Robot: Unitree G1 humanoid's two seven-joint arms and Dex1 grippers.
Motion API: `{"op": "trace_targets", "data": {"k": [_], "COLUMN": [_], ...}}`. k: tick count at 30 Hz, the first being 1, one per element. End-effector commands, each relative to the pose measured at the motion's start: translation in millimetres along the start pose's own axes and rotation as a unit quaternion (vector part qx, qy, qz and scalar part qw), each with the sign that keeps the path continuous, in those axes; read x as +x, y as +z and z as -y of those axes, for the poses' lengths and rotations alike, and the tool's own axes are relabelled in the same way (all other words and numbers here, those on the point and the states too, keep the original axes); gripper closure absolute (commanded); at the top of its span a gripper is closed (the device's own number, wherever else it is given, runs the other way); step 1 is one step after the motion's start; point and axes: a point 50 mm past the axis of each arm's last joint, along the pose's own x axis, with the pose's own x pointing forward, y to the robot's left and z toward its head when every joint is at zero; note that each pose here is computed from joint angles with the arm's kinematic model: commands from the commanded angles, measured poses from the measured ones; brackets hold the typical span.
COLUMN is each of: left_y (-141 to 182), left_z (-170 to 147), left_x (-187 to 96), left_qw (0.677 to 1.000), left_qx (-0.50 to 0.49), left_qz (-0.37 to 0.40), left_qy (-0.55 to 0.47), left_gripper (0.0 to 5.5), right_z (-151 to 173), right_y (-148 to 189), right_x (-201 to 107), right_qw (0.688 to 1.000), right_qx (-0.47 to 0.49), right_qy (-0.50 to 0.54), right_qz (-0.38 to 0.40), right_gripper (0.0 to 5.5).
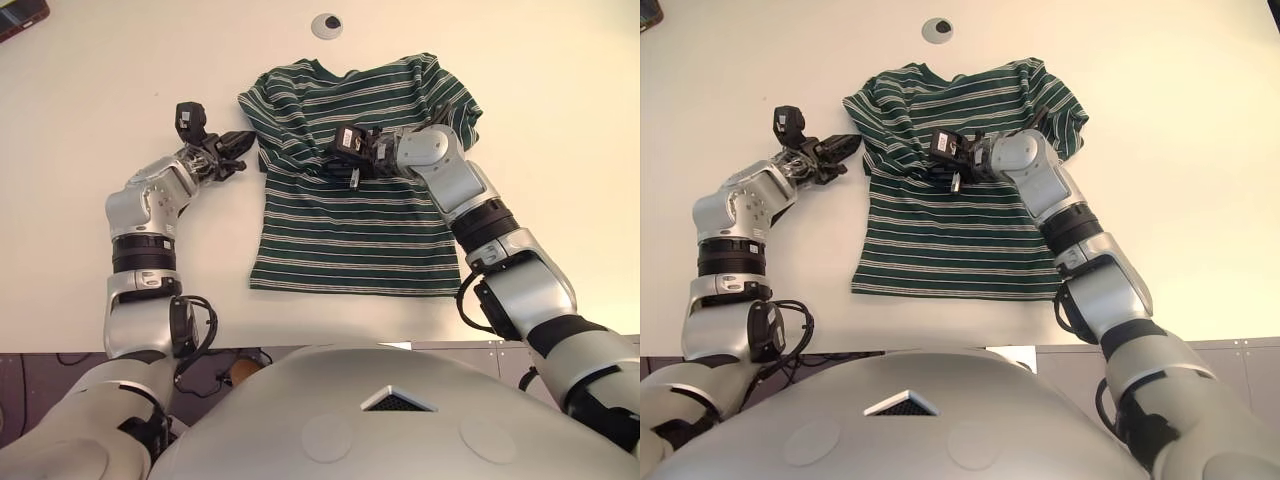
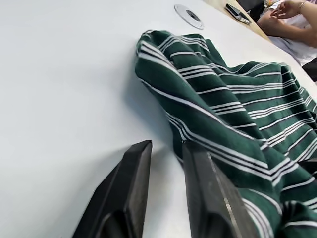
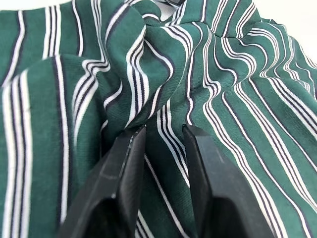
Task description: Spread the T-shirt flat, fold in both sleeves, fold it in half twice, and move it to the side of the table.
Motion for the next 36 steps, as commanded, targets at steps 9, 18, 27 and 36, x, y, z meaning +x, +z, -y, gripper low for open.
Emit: {"op": "trace_targets", "data": {"k": [9, 18, 27, 36], "left_y": [-1, 0, 36, 34], "left_z": [8, 16, 4, 14], "left_x": [12, 15, -13, -7], "left_qw": [0.994, 0.993, 0.988, 0.99], "left_qx": [-0.089, -0.087, -0.063, -0.047], "left_qz": [-0.034, -0.022, 0.122, 0.113], "left_qy": [-0.044, -0.073, -0.065, -0.064], "left_gripper": [4.42, 5.48, 5.48, 5.48], "right_z": [-17, -17, -14, -11], "right_y": [-33, -35, -38, -37], "right_x": [5, 6, 5, 4], "right_qw": [0.997, 0.997, 0.996, 0.997], "right_qx": [0.038, 0.04, 0.039, 0.036], "right_qy": [0.016, 0.01, 0.003, 0.001], "right_qz": [-0.069, -0.071, -0.076, -0.074], "right_gripper": [4.11, 4.11, 4.11, 4.11]}}
